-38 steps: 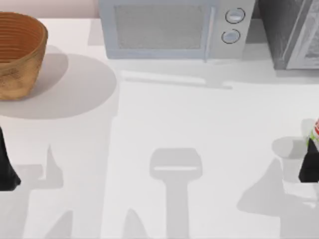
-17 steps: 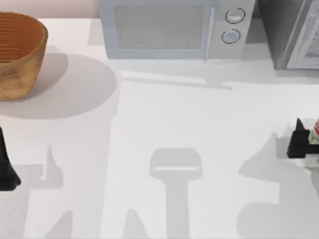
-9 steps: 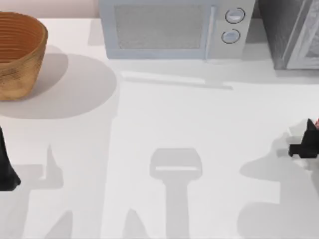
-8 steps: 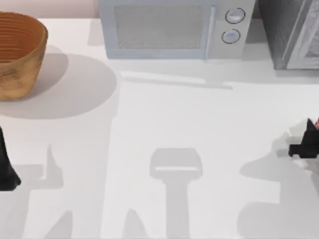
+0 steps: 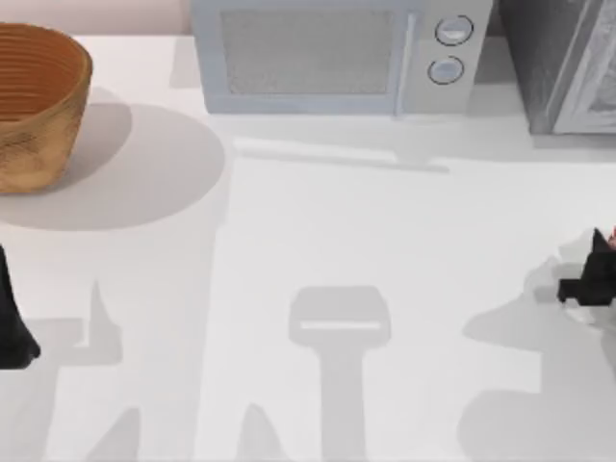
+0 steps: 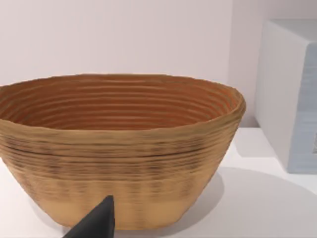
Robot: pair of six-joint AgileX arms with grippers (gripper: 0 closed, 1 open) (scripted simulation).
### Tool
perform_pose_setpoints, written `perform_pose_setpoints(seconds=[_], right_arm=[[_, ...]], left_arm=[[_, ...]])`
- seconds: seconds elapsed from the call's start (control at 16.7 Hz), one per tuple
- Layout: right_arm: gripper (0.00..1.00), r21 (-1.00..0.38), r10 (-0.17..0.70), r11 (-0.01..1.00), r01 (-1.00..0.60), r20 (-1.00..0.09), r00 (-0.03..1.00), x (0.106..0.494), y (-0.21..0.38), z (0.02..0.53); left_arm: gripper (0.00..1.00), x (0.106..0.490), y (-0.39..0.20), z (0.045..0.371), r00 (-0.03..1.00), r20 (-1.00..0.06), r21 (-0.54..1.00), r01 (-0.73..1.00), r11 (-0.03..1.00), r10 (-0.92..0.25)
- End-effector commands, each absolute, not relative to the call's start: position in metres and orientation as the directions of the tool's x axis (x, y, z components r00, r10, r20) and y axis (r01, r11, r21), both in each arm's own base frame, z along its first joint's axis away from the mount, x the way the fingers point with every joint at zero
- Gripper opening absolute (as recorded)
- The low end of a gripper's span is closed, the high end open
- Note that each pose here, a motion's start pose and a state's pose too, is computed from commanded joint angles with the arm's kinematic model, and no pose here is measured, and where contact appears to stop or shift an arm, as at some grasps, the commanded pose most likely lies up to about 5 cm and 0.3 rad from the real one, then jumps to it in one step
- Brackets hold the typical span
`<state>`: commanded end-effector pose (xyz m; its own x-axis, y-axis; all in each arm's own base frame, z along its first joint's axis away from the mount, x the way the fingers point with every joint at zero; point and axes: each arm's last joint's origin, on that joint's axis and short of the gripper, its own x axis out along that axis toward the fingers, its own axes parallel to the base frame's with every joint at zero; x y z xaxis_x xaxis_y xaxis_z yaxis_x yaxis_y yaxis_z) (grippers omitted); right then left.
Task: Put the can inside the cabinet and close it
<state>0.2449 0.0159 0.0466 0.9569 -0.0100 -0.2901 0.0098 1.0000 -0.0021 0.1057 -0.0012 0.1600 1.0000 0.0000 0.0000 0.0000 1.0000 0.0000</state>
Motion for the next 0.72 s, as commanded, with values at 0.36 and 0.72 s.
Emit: perform_pose_setpoints(seconds=[0.36, 0.72], right_arm=[[0.0, -0.001, -0.01, 1.0, 0.011, -0.288, 0.958, 0.246, 0.016, 0.048], [0.0, -0.001, -0.017, 1.0, 0.017, -0.275, 0.961, 0.261, 0.016, 0.084]], left_arm=[[1.0, 0.106, -0.001, 0.16, 1.0, 0.0, 0.0, 0.0, 1.0, 0.0], [1.0, 0.106, -0.001, 0.16, 1.0, 0.0, 0.0, 0.0, 1.0, 0.0]])
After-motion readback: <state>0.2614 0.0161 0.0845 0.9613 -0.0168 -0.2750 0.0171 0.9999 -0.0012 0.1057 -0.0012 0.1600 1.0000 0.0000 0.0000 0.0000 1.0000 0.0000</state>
